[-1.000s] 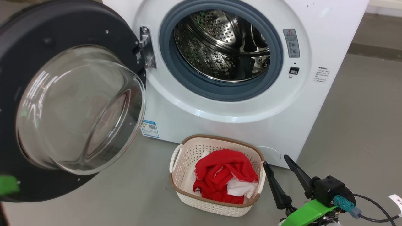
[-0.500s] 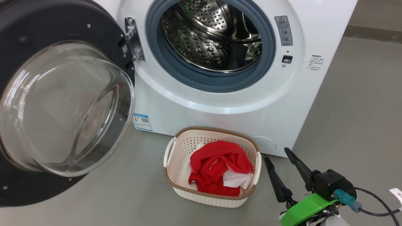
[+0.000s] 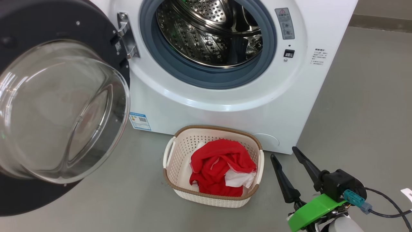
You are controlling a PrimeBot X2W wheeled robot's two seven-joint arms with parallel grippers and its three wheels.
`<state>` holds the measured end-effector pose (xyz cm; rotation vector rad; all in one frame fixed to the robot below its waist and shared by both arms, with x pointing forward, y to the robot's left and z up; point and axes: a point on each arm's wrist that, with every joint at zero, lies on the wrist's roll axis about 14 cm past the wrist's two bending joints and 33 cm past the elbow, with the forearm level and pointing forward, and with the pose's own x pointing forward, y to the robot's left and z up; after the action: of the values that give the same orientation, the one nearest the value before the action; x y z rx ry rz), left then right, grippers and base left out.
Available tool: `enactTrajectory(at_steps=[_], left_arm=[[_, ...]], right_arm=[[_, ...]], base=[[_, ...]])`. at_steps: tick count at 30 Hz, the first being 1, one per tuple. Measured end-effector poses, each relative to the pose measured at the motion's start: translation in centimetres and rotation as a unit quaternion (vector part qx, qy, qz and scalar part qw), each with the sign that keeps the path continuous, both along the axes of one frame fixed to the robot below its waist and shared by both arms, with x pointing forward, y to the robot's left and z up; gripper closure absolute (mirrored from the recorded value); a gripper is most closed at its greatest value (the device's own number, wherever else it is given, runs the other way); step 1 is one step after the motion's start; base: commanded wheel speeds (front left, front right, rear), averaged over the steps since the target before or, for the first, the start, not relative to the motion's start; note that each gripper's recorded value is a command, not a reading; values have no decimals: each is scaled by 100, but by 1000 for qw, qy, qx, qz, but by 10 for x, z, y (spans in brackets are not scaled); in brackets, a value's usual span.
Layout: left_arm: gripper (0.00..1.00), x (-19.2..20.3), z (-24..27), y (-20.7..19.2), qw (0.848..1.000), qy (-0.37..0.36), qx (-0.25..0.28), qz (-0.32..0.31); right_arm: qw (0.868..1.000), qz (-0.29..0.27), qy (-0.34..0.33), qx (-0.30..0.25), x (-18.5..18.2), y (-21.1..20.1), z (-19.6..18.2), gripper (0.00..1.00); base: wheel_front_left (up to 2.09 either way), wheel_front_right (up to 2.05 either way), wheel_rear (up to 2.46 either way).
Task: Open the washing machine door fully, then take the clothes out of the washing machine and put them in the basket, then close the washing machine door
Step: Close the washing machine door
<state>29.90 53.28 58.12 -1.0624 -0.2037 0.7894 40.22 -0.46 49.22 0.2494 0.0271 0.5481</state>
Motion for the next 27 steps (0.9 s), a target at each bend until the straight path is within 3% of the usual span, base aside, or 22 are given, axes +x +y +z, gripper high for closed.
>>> enactTrajectory(at_steps=[3,19,27], left_arm=[[100,6,-10,-7,999,8,-27,-34],[100,13,-9,-31,991,10,-21,-132],[100,14,-2,-53,986,-44,-29,-158]], right_arm=[[1000,-3,1,-2,0,-3,-1,0],[1000,-5,-11,-2,0,-3,7,0],[1000,-3,-19,2,-2,0,14,0]], base=[[0,0,0],[0,0,0],[0,0,0]])
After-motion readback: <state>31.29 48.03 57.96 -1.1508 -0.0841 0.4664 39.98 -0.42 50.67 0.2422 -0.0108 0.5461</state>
